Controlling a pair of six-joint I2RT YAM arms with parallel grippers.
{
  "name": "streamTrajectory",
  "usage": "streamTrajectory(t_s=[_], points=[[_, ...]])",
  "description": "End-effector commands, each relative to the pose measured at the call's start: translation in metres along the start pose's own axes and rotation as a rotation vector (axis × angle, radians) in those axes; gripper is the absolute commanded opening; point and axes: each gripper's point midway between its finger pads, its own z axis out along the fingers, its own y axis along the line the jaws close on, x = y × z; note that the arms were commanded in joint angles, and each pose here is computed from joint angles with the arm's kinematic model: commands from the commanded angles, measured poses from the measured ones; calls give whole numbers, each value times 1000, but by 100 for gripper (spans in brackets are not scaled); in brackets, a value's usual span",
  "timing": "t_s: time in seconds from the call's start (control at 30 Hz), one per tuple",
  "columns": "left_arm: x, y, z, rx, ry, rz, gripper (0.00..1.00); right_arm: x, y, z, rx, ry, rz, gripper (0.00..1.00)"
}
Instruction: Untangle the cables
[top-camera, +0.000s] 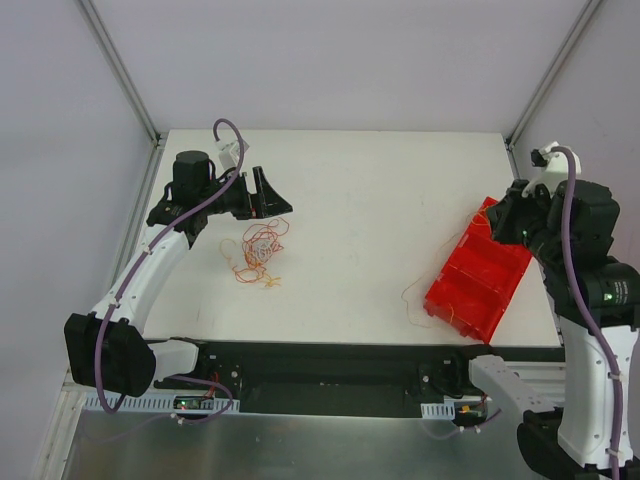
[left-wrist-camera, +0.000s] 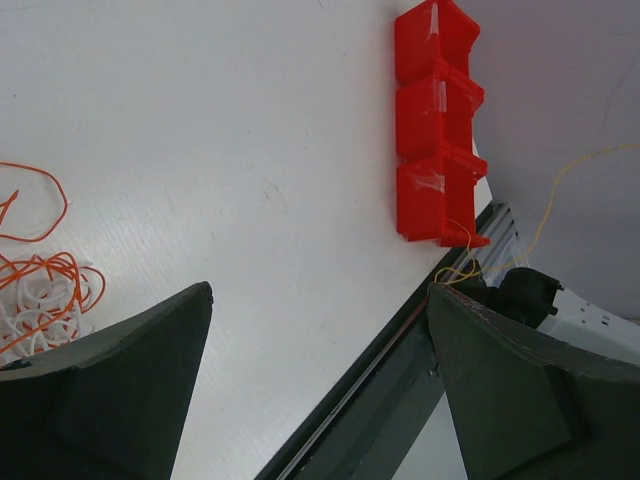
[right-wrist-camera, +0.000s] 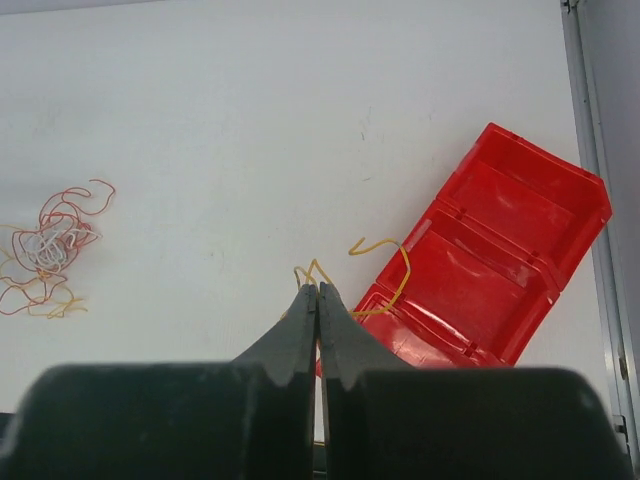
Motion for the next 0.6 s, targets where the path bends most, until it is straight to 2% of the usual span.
streamTrajectory(t_s=[0.0, 0.13, 0.33, 0.4, 0.57], points=[[-4, -5, -2, 27, -19, 30, 88, -18, -8, -33, 38, -96, -29, 0], [-3, -3, 1, 30, -7, 16, 87, -28, -36, -58, 194, -146, -53, 1], [-3, -3, 0, 30, -10, 17, 87, -29, -107, -70, 641, -112, -51, 1], [-3, -3, 0, 30, -10, 19, 87, -33, -118, -72, 727, -114, -54, 1], [-3, -2, 1, 30, -9, 16, 87, -37, -129, -64, 813, -102, -91, 1]])
